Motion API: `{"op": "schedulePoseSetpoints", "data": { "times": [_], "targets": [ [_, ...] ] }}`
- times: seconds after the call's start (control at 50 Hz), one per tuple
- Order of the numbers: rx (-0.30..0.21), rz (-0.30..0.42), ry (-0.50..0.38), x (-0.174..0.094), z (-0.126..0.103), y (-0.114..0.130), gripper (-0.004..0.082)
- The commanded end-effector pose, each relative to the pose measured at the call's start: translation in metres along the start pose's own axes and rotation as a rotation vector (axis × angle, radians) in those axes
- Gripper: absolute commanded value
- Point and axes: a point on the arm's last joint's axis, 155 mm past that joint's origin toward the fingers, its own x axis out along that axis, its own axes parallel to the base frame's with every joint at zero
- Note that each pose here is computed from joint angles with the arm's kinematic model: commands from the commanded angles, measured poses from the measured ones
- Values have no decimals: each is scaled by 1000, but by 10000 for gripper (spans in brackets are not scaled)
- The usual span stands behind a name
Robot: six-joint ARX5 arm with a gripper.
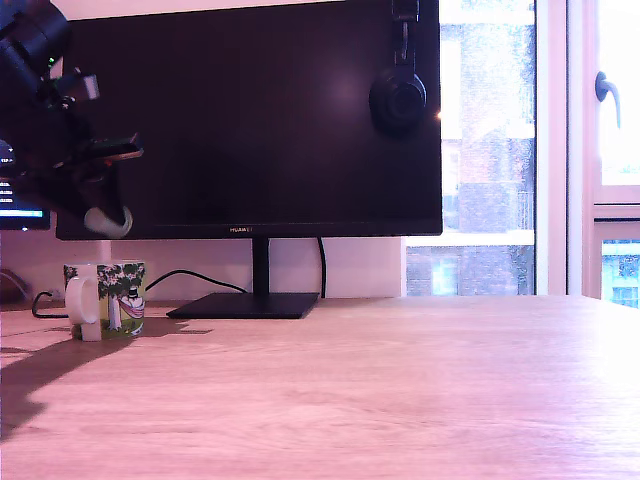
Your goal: Pick up the coffee capsules from the table one by one and drop them inside the nearest coffee cup
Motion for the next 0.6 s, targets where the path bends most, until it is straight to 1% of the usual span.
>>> {"op": "schedulePoseSetpoints", "data": {
  "times": [0.0,0.12,0.24,0.58],
  "targets": [
    [-2,0,30,6,-8,2,70],
    [-4,1,52,6,-13,3,71],
    [-9,2,93,5,-23,3,77],
    [-7,2,79,5,-20,3,77]
  ]
}}
